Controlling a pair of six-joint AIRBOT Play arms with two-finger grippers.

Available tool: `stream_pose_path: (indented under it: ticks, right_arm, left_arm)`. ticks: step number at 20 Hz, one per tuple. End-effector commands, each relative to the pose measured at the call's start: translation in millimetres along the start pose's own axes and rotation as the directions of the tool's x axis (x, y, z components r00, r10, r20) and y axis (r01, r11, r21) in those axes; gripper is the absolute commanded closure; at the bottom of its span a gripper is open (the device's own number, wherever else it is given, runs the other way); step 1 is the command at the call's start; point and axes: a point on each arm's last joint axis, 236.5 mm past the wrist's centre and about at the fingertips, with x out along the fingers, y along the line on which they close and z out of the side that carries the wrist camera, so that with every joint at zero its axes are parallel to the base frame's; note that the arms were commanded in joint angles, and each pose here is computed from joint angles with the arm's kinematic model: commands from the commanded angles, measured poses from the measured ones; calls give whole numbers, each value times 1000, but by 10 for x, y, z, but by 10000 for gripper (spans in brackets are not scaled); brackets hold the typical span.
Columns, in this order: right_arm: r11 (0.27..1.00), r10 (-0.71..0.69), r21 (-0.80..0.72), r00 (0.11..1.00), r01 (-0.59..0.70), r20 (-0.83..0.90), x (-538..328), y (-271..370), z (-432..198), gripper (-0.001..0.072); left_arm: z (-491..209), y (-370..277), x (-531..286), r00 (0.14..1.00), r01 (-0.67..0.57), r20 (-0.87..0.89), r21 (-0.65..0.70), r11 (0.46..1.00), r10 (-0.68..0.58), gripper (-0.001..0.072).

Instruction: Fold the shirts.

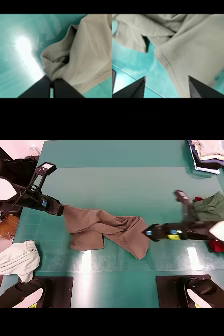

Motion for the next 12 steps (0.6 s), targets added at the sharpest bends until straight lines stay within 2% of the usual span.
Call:
stream_pose_path:
  ticks: [1,2,3,4,10,12]
  right_arm:
    - [993,-115,-7,986,115,-123,563,45,12,120]
    - [988,-153,-5,977,154,-148,699,37,28,121]
    - [985,-174,-5,971,175,-165,805,55,50,177]
    - [982,-185,1,966,189,-180,902,79,67,190]
    - [956,-255,45,895,291,-367,1213,-46,-101,192]
    - [950,-267,47,878,310,-398,1261,-84,-141,285]
  left_arm:
    - [-20,-6,2,1000,3,-8,-2,1000,-3,684]
    - [-26,-7,2,1000,3,-11,-3,1000,-3,684]
    - [-31,-9,2,1000,4,-13,-6,1000,-4,684]
    - [-36,-10,1,1000,4,-15,-5,1000,-4,684]
    - [-38,-11,1,1000,5,-16,-5,1000,-5,684]
    - [-41,-12,2,1000,5,-18,-5,1000,-5,684]
